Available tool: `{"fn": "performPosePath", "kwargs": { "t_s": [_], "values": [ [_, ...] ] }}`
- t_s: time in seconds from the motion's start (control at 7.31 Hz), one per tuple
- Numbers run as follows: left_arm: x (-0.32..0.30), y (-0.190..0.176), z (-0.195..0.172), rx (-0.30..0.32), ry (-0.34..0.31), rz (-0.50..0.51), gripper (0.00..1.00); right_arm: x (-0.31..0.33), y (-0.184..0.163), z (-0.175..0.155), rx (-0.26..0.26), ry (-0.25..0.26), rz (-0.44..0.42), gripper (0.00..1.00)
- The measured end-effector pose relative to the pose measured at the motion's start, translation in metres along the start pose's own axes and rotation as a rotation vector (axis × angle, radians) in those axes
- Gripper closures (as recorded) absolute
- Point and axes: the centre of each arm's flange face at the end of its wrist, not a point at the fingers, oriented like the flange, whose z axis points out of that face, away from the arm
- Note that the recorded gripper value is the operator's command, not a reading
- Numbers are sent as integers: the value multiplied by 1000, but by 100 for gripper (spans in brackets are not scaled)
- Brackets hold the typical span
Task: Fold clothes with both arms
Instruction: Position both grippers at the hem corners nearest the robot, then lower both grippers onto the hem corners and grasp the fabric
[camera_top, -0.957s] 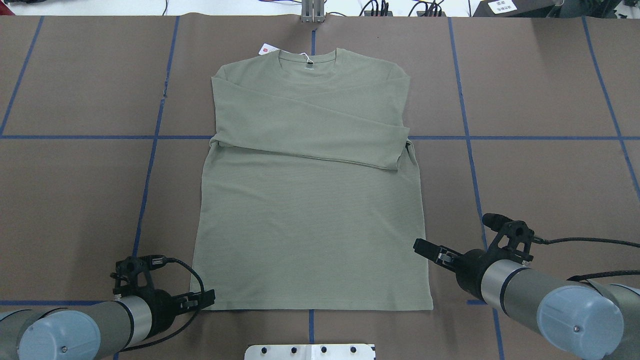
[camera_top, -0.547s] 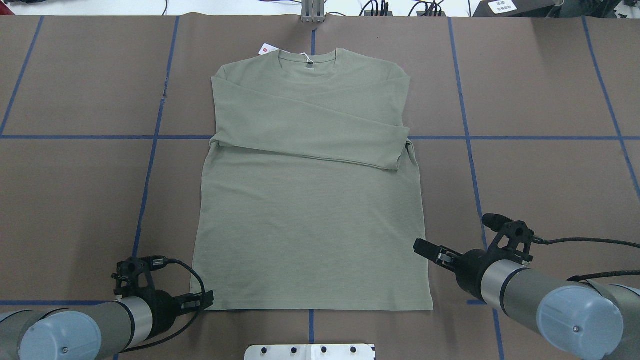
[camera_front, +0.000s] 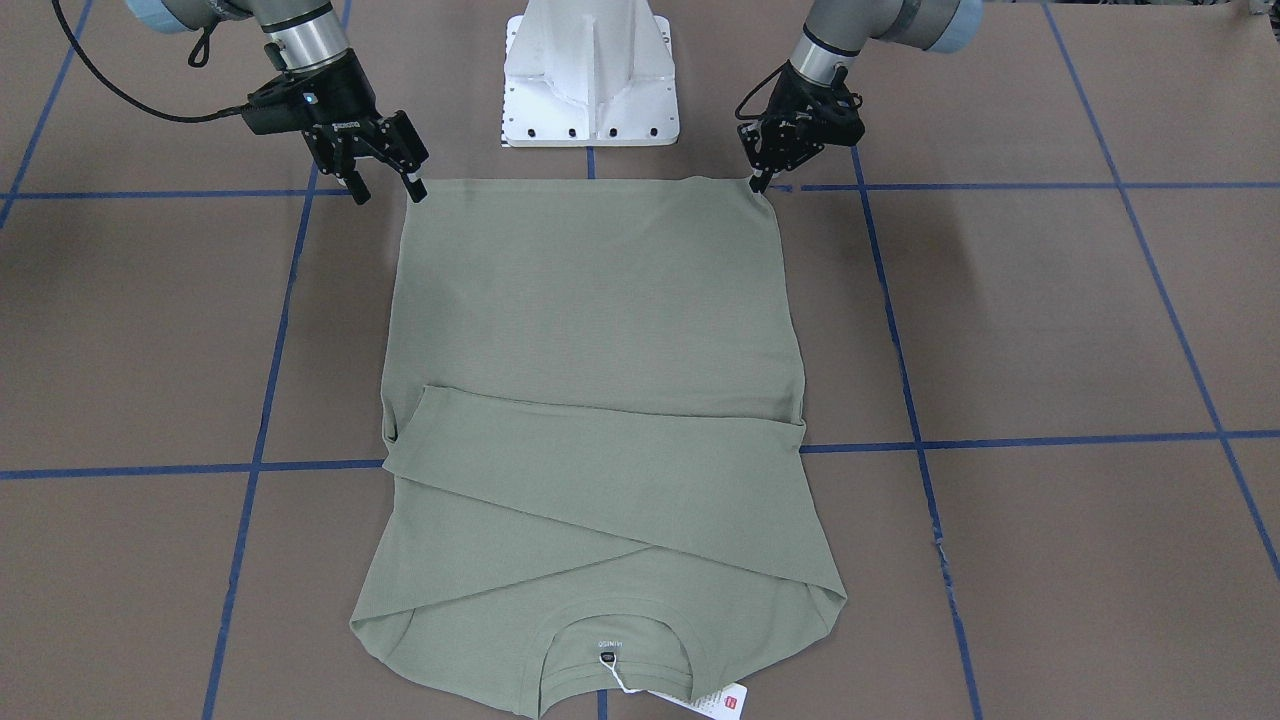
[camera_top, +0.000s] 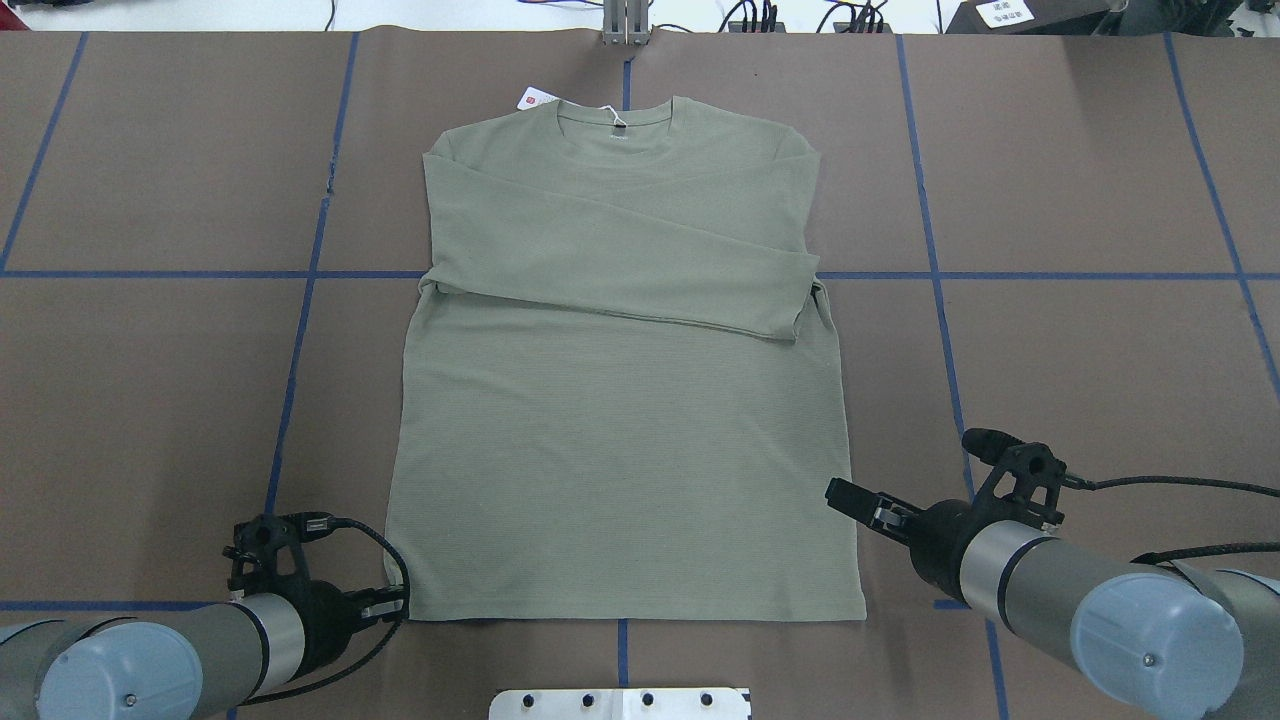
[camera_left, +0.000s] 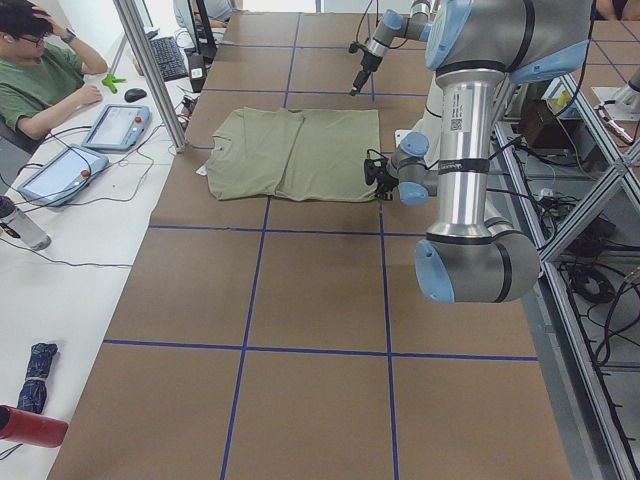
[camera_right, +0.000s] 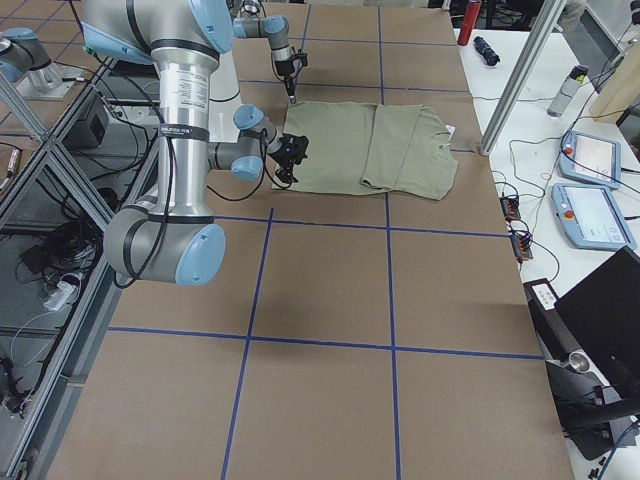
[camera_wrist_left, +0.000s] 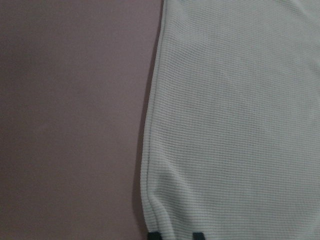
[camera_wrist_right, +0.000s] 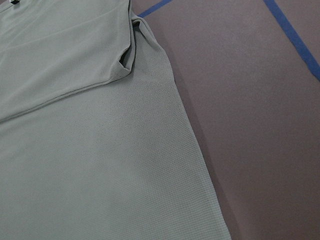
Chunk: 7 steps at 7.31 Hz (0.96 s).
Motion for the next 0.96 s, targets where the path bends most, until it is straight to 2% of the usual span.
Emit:
{"fn": "performPosePath", "kwargs": {
  "t_s": [0.14, 0.41, 0.68, 0.96],
  "values": [
    [0, -1, -1, 2, 1, 0, 100, 1, 3, 1, -1, 2, 2, 11],
    [9, -6, -14, 3, 28, -7, 100, 0, 9, 4, 5, 26, 49, 14],
    [19, -11, -31, 4, 64, -15, 100, -11, 28, 8, 26, 87, 103, 13],
    [24, -12, -35, 4, 78, -18, 100, -12, 60, 5, 49, 157, 95, 15]
  ]
}}
